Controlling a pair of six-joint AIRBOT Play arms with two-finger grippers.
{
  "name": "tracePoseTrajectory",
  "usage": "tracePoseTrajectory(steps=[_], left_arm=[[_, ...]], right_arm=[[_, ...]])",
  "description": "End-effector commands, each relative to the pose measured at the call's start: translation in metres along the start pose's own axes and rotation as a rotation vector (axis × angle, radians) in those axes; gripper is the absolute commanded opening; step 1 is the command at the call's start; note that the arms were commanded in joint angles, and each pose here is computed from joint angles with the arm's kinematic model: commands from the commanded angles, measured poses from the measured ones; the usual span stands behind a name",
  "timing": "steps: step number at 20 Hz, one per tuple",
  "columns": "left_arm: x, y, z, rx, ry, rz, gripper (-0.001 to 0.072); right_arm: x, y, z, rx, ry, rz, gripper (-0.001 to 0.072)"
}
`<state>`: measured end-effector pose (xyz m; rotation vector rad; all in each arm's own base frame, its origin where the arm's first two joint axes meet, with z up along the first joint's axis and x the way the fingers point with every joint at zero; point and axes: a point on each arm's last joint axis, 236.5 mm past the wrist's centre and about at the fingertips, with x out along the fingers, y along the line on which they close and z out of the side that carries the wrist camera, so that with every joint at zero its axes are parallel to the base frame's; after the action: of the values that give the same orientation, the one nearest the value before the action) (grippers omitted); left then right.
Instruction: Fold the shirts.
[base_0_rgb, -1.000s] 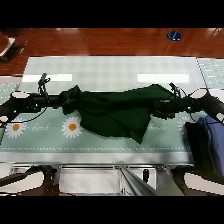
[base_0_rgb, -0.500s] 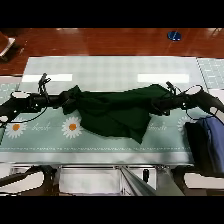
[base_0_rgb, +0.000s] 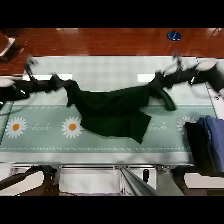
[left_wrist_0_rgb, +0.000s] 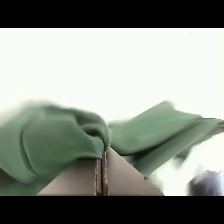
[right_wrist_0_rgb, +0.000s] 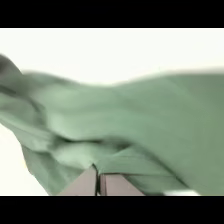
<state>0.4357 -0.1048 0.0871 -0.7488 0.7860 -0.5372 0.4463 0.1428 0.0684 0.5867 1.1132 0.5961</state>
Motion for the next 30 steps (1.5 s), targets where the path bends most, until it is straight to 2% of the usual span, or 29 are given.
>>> tracePoseTrajectory(steps=[1, 3, 6, 8, 11, 14, 18, 22, 26, 30], left_arm=[[-0.091, -0.132, 0.101, 0.23, -0.303, -0.167, 0.0014], [-0.159, -0.207, 0.126, 0.42, -0.465, -0.19, 0.0014], [-0.259, -0.297, 0.122, 0.655, -0.701, -0.162, 0.0014], [-0.312, -0.334, 0.103, 0.798, -0.85, -0.055, 0.0014], [-0.368, -0.366, 0.062, 0.979, -1.024, 0.186, 0.0014], [-0.395, -0.383, 0.022, 1.081, -1.113, 0.375, 0.0014], [-0.411, -0.384, -0.003, 1.094, -1.148, 0.48, 0.0014], [-0.398, -0.352, 0.006, 1.01, -1.076, 0.47, 0.0014], [-0.352, -0.27, 0.032, 0.79, -0.937, 0.432, 0.0014], [-0.269, -0.164, 0.041, 0.502, -0.706, 0.303, 0.0014]], right_arm=[[-0.118, 0.102, 0.083, -0.319, -0.292, -0.09, 0.0019], [-0.212, 0.171, 0.1, -0.498, -0.525, -0.18, 0.0019], [-0.323, 0.244, 0.066, -0.661, -0.799, -0.283, 0.0019], [-0.375, 0.265, 0.024, -0.707, -0.902, -0.368, 0.0019], [-0.429, 0.277, -0.033, -0.716, -1.006, -0.477, 0.0019], [-0.441, 0.269, -0.073, -0.681, -0.985, -0.531, 0.0019], [-0.427, 0.245, -0.097, -0.618, -0.886, -0.563, 0.0019], [-0.387, 0.205, -0.097, -0.535, -0.741, -0.571, 0.0019], [-0.326, 0.17, -0.09, -0.469, -0.57, -0.507, 0.0019], [-0.247, 0.111, -0.079, -0.359, -0.402, -0.452, 0.0019]])
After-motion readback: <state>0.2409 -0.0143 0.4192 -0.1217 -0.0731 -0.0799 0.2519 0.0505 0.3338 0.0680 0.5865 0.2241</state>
